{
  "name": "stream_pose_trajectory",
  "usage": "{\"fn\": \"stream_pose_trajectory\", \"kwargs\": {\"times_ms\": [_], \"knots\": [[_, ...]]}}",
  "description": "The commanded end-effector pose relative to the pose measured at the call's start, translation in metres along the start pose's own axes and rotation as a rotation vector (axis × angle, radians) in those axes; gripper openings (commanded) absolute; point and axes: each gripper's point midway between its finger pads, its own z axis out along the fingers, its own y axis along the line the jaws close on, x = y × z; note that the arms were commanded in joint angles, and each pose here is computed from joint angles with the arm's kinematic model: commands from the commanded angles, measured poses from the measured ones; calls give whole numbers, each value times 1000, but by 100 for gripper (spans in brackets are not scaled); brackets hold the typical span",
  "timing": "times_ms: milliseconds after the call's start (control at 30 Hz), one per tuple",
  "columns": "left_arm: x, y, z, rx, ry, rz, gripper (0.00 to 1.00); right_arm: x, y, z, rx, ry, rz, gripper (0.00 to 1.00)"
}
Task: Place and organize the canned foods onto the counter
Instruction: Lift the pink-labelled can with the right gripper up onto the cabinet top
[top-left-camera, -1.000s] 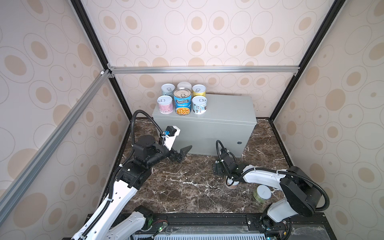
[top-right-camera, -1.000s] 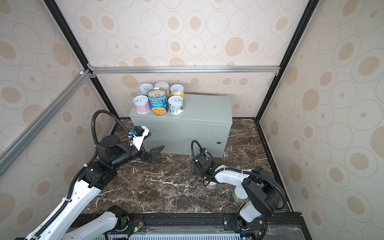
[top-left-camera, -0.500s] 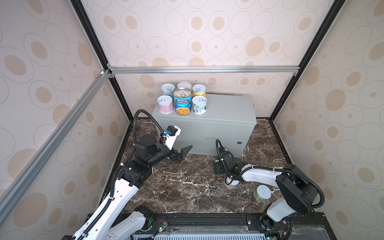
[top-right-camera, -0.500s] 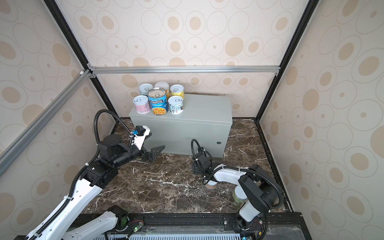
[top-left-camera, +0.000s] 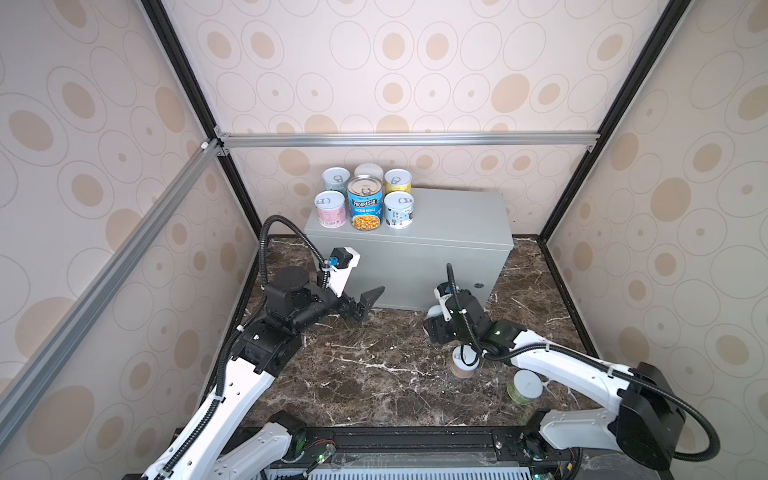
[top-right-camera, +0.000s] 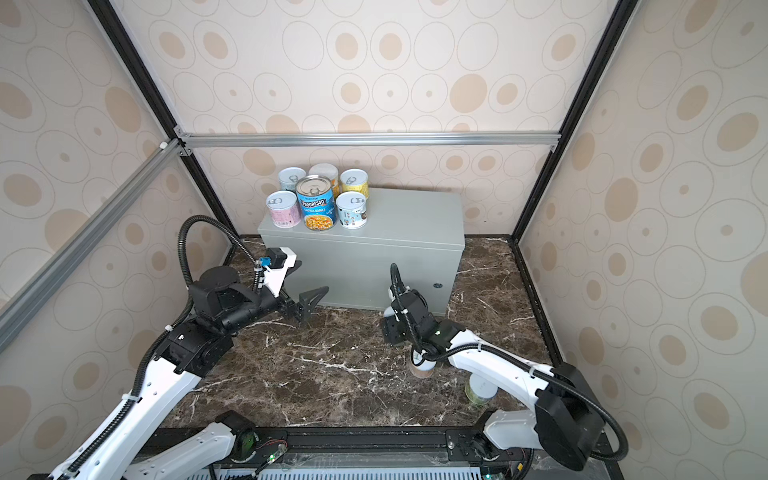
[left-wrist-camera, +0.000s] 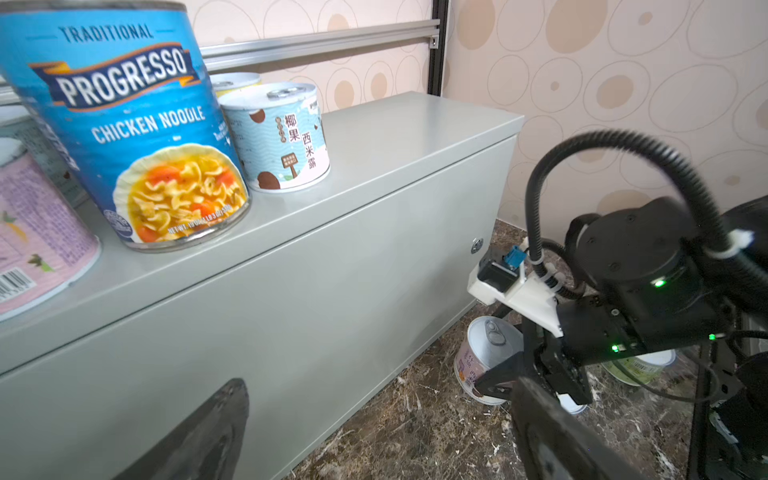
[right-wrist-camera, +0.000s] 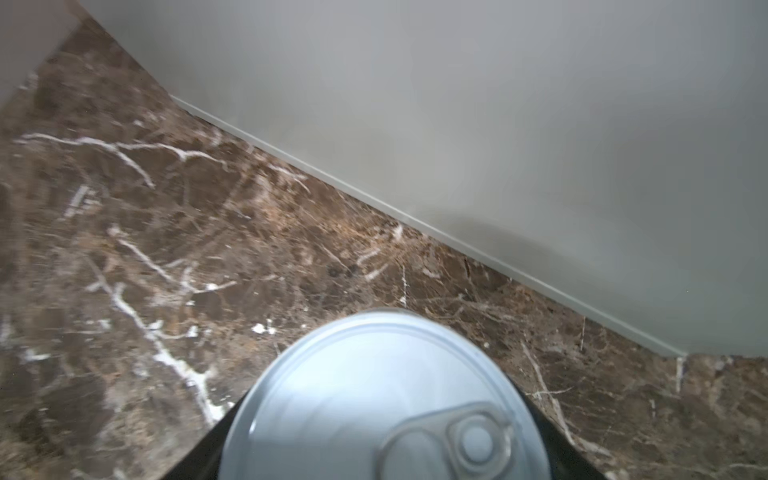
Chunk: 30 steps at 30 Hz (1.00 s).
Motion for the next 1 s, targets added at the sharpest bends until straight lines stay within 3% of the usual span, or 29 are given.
{"fn": "stream_pose_trajectory", "kwargs": {"times_ms": [0, 233, 433, 667, 967], "knots": [[-27, -5, -9, 17, -64, 38, 98, -45, 17, -46, -67, -89, -42, 58], [-36, -6, -9, 29, -68, 32, 98, -131, 33, -115, -96, -221, -124, 58], [-39, -8, -10, 40, -64, 25, 98, -202, 25, -138, -16, -305, -168, 59], [-39, -8, -16, 26, -62, 43, 98, -255, 3, -119, 48, -334, -141, 59], [-38, -8, -20, 14, -74, 58, 98, -289, -15, -75, 128, -306, -154, 62]]}}
